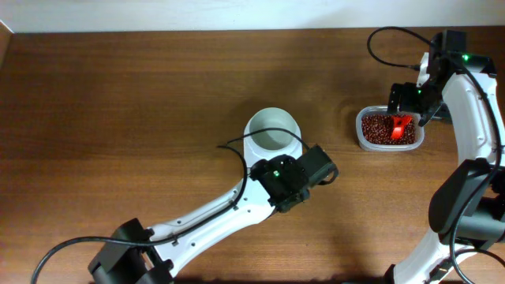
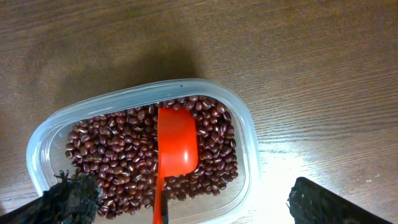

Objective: Scoop item into bowl and weigh 50g on scale

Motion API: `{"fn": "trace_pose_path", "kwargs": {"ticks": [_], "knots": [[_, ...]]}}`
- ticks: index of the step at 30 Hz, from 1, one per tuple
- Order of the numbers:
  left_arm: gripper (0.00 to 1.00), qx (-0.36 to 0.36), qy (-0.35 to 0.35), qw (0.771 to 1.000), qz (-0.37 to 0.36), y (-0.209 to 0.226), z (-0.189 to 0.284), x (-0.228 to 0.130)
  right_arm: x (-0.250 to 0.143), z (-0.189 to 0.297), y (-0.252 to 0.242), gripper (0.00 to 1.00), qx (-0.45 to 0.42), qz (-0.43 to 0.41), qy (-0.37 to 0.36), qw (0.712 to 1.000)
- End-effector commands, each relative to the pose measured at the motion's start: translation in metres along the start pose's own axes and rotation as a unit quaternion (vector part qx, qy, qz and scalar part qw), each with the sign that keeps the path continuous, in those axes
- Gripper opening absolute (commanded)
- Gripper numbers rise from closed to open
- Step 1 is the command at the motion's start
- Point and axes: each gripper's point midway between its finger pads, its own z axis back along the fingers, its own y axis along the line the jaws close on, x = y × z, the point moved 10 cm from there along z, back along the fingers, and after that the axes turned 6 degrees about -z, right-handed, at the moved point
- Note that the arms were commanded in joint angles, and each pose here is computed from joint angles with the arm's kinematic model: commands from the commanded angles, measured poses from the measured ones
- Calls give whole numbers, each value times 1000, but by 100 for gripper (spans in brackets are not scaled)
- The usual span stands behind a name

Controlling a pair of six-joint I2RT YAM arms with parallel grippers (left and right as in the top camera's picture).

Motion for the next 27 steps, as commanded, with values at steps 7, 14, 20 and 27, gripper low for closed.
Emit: {"fn": "trace_pose_path", "kwargs": {"ticks": [7, 14, 20, 27], "knots": [[0, 36, 8, 989, -145, -8, -29, -17, 3, 3, -2, 99, 1, -5, -7, 1000], [0, 47, 43, 978, -197, -20, -69, -22, 3, 3, -2, 99, 1, -5, -7, 1000], [0, 89, 54, 974, -200, -21, -97, -17, 3, 3, -2, 99, 1, -5, -7, 1000], [0, 89, 60, 974, -202, -24, -104, -18, 3, 3, -2, 99, 1, -5, -7, 1000]]}}
